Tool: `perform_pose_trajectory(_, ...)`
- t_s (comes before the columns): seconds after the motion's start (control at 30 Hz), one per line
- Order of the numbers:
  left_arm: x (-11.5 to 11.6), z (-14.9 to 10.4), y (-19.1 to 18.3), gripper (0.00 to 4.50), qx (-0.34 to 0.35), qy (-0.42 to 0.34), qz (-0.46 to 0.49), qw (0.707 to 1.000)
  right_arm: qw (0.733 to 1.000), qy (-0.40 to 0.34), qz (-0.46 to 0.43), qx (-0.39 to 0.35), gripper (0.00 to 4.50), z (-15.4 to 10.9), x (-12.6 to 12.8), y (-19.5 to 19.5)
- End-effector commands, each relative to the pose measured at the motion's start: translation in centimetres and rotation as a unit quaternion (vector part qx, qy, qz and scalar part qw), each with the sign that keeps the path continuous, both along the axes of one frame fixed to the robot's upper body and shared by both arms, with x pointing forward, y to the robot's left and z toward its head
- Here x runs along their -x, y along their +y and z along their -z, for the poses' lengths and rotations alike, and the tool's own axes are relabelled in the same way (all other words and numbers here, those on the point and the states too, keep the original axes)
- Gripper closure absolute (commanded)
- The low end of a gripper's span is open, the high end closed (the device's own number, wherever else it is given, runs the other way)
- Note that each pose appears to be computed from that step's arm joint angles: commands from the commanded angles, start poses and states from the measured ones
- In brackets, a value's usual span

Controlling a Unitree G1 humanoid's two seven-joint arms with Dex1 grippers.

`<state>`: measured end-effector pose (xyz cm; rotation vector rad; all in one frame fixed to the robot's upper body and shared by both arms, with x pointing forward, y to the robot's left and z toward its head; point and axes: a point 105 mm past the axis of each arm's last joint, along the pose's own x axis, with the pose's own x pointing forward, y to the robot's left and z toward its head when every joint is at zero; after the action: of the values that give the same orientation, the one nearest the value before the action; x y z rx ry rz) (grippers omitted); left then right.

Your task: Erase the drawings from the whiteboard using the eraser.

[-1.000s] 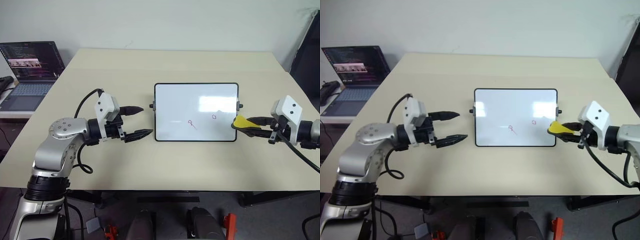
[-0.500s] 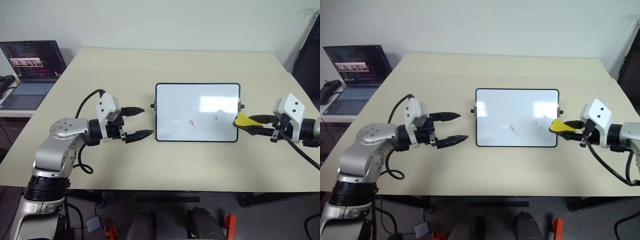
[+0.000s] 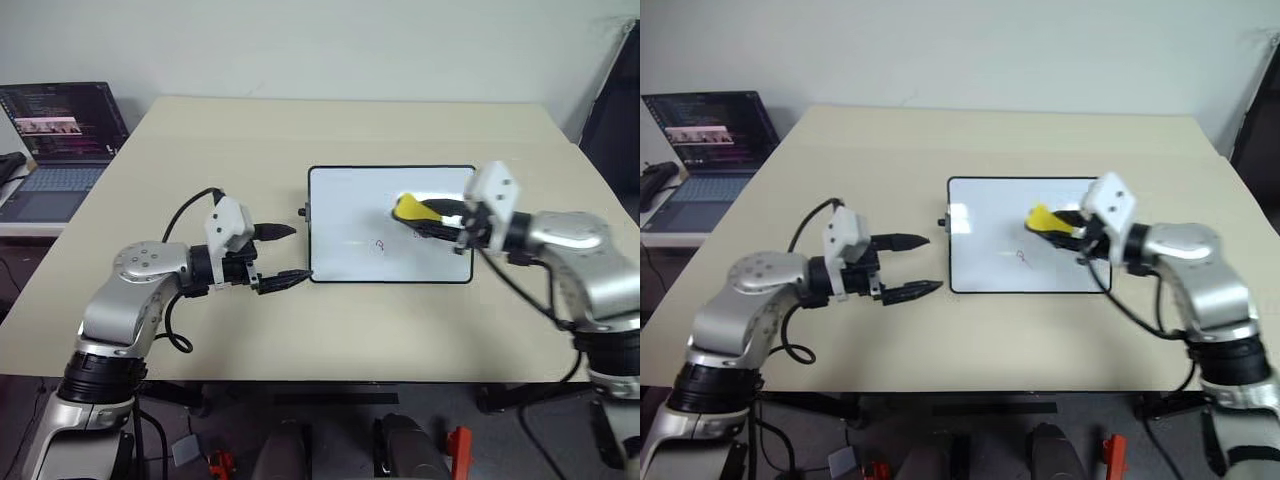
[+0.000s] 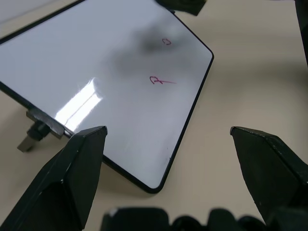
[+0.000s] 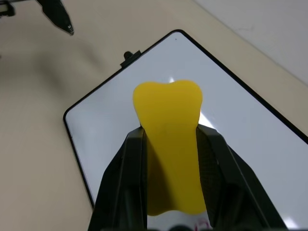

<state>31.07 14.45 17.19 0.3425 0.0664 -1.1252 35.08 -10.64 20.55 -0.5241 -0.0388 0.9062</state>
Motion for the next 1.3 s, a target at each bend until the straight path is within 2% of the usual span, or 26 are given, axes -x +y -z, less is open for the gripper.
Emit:
perform_pose_trajectory(0.03,0.3,-0.7,-0.2,0.00,0.002,-0.021,0.008,1.000,0.998,-0.041,0.040,0.039,3.43,0.8,-1.9,0.3)
perform_pose_trajectory(0.23,0.6,-0.6,-0.1,0.00,0.002,-0.020,0.005,1.000,0.996,-0.039,0.065,0.055,3.43,3.0,-3.6,-0.4)
perform_pose_trajectory(0.33,0.7,-0.6,0.0,0.00,0.003,-0.020,0.002,1.000,0.993,-0.021,0.063,0.092,3.45,5.1,-3.8,-1.1)
perform_pose_trajectory(0.47,0.9,-0.5,0.2,0.00,0.003,-0.020,-0.002,1.000,0.987,0.012,0.038,0.155,3.45,8.2,-2.9,-1.6)
perform_pose_trajectory(0.67,0.8,-0.6,0.2,0.00,0.005,-0.023,-0.004,1.000,0.972,0.076,-0.018,0.219,3.45,12.5,-0.4,-1.6)
perform_pose_trajectory(0.8,0.7,-0.8,0.1,0.00,0.008,-0.025,-0.001,1.000,0.968,0.093,-0.025,0.232,3.46,13.5,0.4,-1.9)
perform_pose_trajectory(0.97,0.4,-0.9,0.0,0.00,0.008,-0.026,0.002,1.000,0.970,0.091,-0.013,0.225,3.47,13.2,0.2,-2.5)
perform_pose_trajectory(1.03,0.3,-1.0,0.0,0.00,0.008,-0.028,0.005,1.000,0.974,0.085,-0.001,0.210,3.48,12.3,-0.1,-2.9)
perform_pose_trajectory(1.13,0.2,-1.4,-0.2,0.00,0.012,-0.031,0.011,0.999,0.984,0.080,-0.032,0.154,3.48,9.4,1.0,-2.3)
perform_pose_trajectory(1.23,0.1,-2.2,-0.2,0.00,0.017,-0.039,0.015,0.999,0.990,0.070,-0.070,0.102,3.49,4.7,3.6,-2.8)
perform_pose_trajectory(1.3,0.1,-2.5,-0.1,0.00,0.017,-0.043,0.017,0.999,0.991,0.064,-0.073,0.092,3.49,2.6,4.8,-3.6)
